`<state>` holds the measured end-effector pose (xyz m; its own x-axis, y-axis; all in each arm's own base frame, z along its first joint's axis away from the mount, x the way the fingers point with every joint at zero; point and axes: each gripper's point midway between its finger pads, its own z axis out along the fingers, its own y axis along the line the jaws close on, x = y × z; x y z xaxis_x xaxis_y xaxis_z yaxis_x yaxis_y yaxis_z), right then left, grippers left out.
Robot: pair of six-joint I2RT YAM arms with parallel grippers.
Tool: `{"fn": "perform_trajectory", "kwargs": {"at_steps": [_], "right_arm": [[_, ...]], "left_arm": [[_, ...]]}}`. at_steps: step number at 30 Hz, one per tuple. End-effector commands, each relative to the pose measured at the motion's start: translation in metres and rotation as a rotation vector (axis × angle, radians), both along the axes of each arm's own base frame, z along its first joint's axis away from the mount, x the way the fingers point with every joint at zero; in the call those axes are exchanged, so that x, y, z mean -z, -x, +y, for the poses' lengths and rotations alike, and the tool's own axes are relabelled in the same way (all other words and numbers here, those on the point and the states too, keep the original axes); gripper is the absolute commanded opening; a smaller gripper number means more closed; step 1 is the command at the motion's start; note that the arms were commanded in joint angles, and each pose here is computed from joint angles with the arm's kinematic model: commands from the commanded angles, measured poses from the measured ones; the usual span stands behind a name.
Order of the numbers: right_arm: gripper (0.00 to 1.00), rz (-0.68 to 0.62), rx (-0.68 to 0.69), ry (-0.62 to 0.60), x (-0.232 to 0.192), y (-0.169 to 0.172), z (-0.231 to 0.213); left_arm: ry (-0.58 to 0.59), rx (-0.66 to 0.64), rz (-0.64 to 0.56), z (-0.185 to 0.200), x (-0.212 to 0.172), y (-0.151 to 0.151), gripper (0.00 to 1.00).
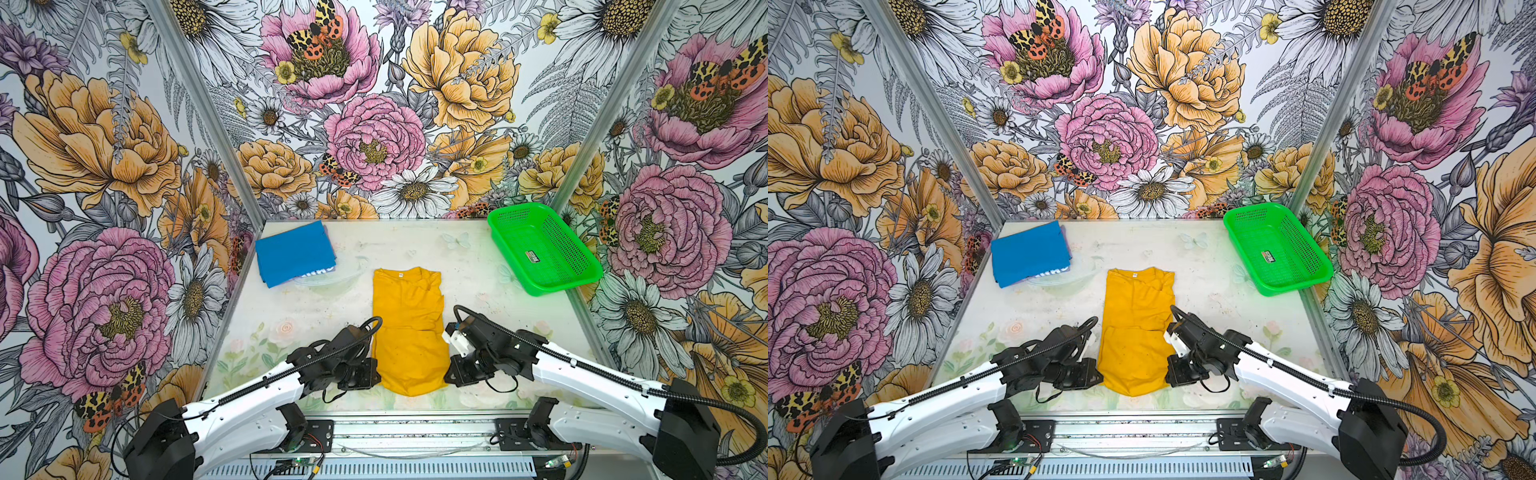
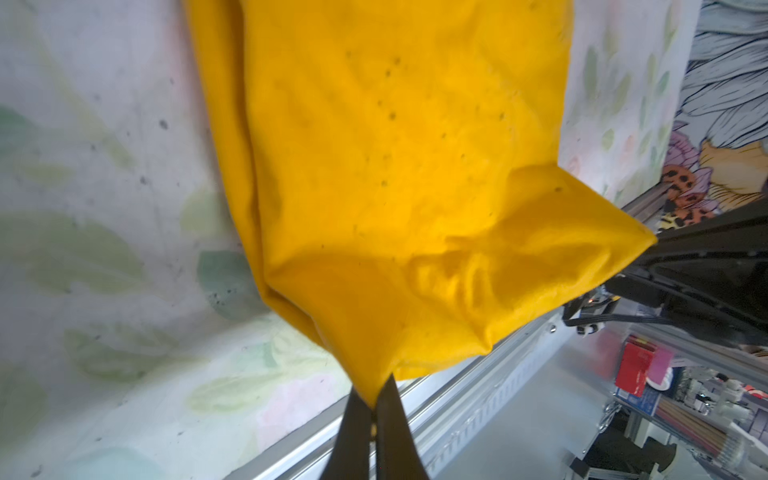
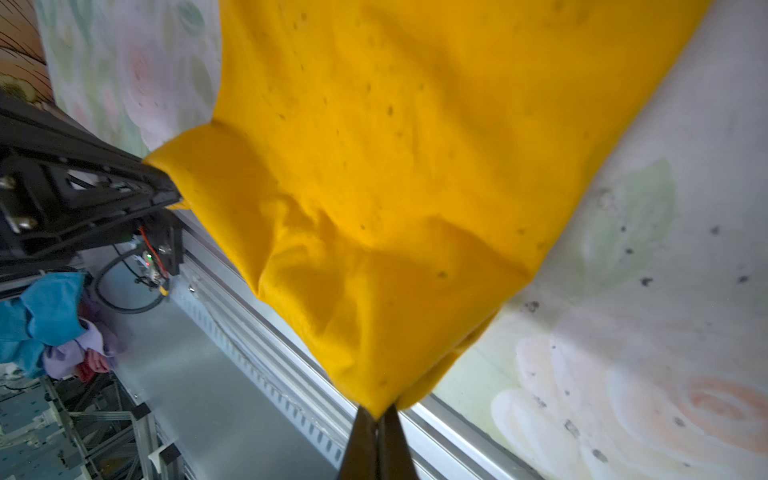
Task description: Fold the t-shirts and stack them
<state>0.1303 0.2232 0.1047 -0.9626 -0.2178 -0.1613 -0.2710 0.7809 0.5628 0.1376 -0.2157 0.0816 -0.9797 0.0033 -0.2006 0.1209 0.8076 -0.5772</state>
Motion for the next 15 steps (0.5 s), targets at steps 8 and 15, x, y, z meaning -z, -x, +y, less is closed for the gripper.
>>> {"fn": "perform_trajectory", "kwargs": {"at_steps": [8, 15], "right_arm": [[0.0, -0.12, 0.053, -0.054, -0.043, -0.106, 0.001], [0.0, -0.134, 0.109, -0.038, -0.04, -0.191, -0.005]], "left_arm": [[0.067, -0.005, -0.172, -0.007, -0.065, -0.105, 0.0], [0.053, -0.071, -0.188, 0.002, -0.073, -0.191, 0.0]]}}
